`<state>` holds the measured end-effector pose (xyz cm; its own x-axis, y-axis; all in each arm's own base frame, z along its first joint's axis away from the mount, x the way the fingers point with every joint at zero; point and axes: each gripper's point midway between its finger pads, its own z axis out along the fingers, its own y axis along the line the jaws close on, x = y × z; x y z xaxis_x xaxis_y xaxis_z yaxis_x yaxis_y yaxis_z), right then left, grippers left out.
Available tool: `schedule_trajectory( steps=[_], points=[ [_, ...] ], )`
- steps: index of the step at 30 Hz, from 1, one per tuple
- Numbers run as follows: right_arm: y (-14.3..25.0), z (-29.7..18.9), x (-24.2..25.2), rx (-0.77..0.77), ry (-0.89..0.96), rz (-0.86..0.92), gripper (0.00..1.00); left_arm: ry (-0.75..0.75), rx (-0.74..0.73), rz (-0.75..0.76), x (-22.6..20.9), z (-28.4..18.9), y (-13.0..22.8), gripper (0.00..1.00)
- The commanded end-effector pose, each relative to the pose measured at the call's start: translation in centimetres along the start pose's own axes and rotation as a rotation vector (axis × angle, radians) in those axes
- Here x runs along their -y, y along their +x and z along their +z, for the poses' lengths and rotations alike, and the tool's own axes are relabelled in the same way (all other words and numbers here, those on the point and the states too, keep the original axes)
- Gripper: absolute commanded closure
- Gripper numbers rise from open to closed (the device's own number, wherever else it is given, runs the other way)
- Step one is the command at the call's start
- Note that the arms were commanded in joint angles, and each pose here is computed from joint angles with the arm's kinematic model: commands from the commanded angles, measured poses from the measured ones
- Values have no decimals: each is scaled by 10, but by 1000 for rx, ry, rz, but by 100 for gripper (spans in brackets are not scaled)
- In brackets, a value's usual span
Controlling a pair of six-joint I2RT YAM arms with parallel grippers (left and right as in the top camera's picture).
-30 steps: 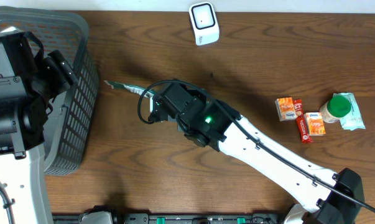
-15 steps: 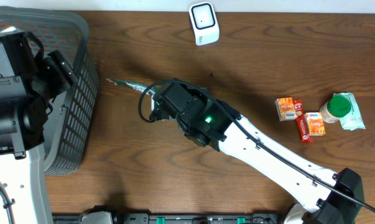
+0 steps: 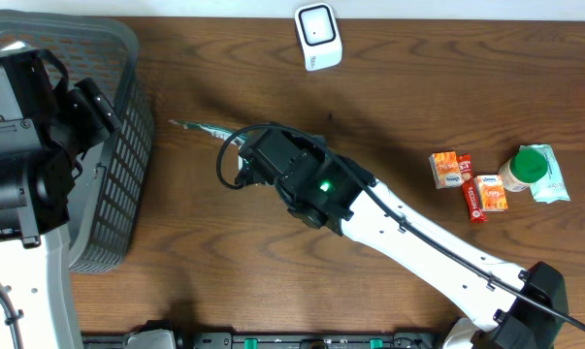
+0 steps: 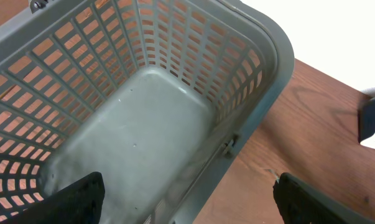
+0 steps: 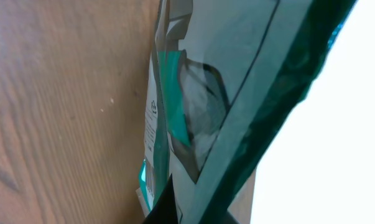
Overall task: Scan the item barcode
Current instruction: 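Lift the wipes pack by its corner with the right gripper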
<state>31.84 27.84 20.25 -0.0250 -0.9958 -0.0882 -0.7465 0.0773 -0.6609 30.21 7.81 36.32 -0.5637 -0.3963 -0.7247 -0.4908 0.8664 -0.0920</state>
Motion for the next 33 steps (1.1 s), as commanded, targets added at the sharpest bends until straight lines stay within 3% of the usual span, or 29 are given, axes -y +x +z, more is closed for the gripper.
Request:
schedule_trajectory(
  steps=[1,26,33],
  points=[
    [3,-11,16,-9,62,21,99,-9,10,-6,-3,-2,-3,12],
    [3,-11,14,-8,52,17,99,-9,10,-6,-3,-2,-3,12],
    [7,-10,19,-36,72,-146,99,-9,10,-6,-3,-2,-3,12]
  ],
)
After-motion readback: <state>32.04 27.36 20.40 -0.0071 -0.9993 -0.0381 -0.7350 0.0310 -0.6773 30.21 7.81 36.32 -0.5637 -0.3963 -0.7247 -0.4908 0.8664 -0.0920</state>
